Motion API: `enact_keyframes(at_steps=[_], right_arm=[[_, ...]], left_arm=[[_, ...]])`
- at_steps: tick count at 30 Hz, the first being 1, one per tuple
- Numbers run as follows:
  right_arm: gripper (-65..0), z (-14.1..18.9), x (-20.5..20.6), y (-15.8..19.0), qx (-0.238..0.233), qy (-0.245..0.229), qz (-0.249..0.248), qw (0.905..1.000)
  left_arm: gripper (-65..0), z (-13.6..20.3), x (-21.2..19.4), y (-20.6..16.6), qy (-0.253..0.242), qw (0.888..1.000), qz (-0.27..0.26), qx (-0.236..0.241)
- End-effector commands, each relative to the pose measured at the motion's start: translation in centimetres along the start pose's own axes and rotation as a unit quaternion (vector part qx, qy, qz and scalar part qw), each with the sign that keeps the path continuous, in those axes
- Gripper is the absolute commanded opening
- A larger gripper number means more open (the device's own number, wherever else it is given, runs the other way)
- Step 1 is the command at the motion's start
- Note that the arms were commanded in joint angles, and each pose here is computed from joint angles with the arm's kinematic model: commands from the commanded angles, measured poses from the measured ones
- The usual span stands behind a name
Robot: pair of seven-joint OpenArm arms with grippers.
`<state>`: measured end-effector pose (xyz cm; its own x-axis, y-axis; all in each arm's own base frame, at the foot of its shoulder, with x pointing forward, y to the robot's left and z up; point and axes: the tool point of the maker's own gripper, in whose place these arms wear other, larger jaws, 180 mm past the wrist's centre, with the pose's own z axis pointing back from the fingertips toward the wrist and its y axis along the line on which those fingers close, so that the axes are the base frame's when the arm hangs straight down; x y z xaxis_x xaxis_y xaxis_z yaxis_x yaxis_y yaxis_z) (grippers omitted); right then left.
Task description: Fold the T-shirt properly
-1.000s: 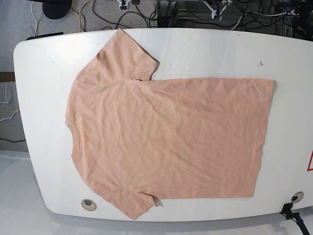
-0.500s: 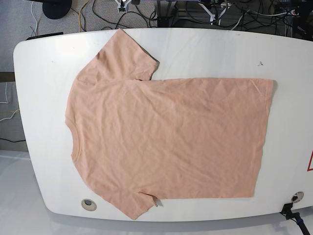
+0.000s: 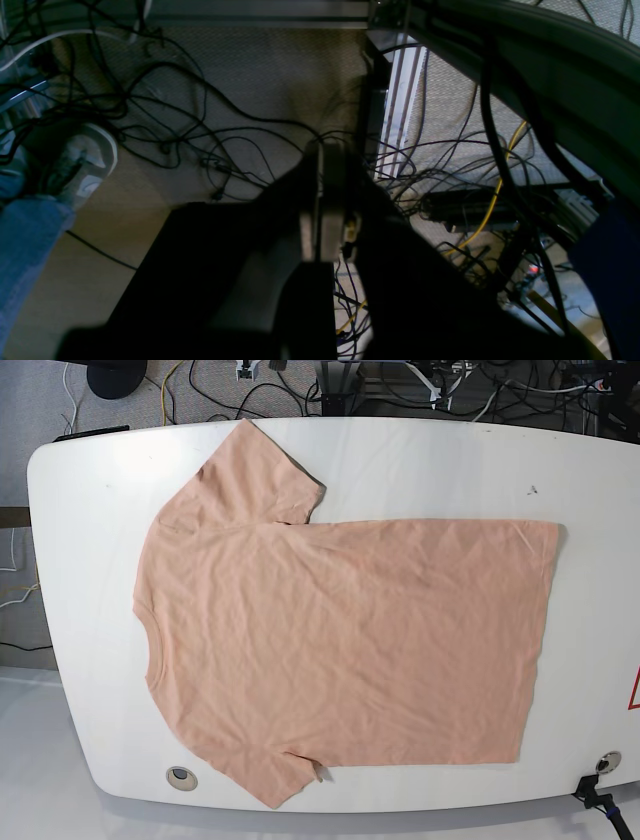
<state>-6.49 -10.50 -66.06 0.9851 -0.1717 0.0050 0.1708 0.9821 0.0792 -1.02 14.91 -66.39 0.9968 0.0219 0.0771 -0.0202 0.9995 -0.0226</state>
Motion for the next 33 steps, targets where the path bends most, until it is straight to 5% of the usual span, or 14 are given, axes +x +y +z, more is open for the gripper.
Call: enact_keyframes(at_steps=[1,4,18,20,33], right_arm=[[-57.8,0.0,-0.2,-0.1,0.000,0.001,0.005,1.0000],[-63.3,0.1,-0.6,-0.3,-0.002,0.007,0.011,0.9999],[-58.6,1.0,-5.0,-1.6,-0.006,0.031,0.027,0.9991],[-59.4,0.7,-3.0,-1.4,-0.001,0.004,0.028,0.9996],[-59.9,0.9,-4.1,-2.0,-0.008,0.010,0.031,0.9994]], left_arm=[[-65.0,0.0,0.1,0.1,-0.009,1.000,-0.004,0.001],[-65.0,0.0,0.5,0.1,-0.017,1.000,0.001,0.001],[-65.0,0.9,-2.1,1.7,-0.045,0.999,-0.013,0.010],[-65.0,0.8,-1.2,1.4,-0.054,0.998,-0.014,0.010],[-65.0,0.9,-1.4,1.6,-0.059,0.998,-0.009,0.011]])
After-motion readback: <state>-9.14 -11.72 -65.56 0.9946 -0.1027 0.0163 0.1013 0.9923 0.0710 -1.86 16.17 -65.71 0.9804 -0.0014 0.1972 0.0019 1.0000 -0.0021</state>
